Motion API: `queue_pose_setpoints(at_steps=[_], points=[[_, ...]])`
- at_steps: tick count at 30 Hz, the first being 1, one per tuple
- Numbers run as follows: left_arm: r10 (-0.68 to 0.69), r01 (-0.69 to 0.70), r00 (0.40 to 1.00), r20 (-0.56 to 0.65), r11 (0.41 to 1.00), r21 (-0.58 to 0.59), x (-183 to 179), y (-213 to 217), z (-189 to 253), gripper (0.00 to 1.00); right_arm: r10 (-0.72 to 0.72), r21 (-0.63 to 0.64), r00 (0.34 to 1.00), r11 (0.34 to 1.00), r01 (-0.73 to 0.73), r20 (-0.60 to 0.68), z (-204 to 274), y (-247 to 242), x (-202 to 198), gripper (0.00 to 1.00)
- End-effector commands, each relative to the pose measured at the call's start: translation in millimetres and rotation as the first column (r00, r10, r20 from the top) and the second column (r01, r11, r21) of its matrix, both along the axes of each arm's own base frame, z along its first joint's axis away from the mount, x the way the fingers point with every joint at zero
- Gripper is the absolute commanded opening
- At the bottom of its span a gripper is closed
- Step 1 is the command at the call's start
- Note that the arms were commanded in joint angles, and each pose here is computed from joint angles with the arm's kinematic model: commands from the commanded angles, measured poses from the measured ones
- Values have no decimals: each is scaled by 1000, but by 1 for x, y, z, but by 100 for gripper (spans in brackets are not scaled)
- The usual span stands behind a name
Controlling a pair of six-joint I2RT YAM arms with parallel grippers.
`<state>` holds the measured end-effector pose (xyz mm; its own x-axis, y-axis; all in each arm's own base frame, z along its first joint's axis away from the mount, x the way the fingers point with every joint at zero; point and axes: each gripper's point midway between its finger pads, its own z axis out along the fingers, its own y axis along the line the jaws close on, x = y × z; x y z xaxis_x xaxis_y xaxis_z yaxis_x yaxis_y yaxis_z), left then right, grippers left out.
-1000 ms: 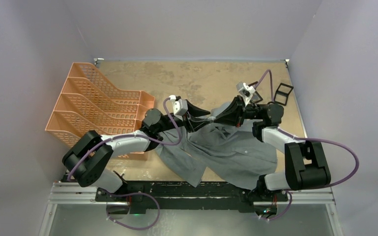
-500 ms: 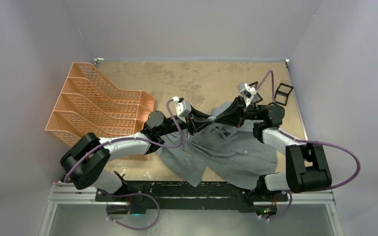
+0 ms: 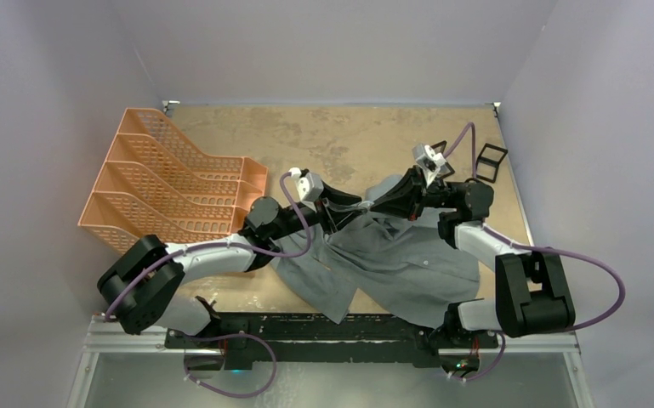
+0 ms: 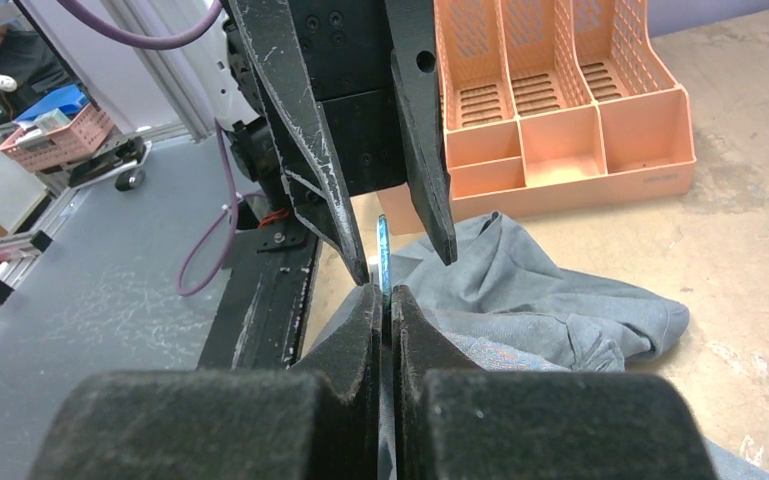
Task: Remove the brooch from the garment
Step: Remove the brooch from the clothes.
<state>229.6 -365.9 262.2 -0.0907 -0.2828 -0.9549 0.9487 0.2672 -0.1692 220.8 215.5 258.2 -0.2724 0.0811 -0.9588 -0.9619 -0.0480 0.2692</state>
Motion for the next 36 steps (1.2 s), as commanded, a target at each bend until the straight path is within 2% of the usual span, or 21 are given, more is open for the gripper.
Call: queue_pose_setpoints(at_steps=[1, 11, 19, 25, 31, 34, 36], points=[[8, -8, 1000, 1, 999, -48, -3, 2, 15, 33, -32, 85, 875, 996, -11, 484, 39, -2, -19, 0], [-29, 29, 1000, 2, 998, -53, -9, -8, 16, 33, -54, 87, 875, 996, 14, 481, 41, -2, -13, 0], [-6, 6, 1000, -1, 997, -71, -4, -8, 18, 31, -93, 82, 867, 995, 60, 489, 44, -2, -4, 0], [-6, 8, 1000, 15, 995, -103, -6, -7, 25, 31, -108, 33, 850, 994, 107, 516, 40, 2, 12, 0], [8, -1, 999, 53, 991, -134, -7, -4, 33, 33, -92, -7, 872, 994, 109, 480, 36, 9, 18, 0], [23, -14, 997, 72, 992, -126, -4, -3, 32, 29, -92, -7, 874, 994, 109, 478, 35, 9, 17, 0], [30, -20, 996, 81, 993, -120, -4, -3, 31, 22, -92, -7, 873, 994, 108, 479, 36, 9, 17, 0]])
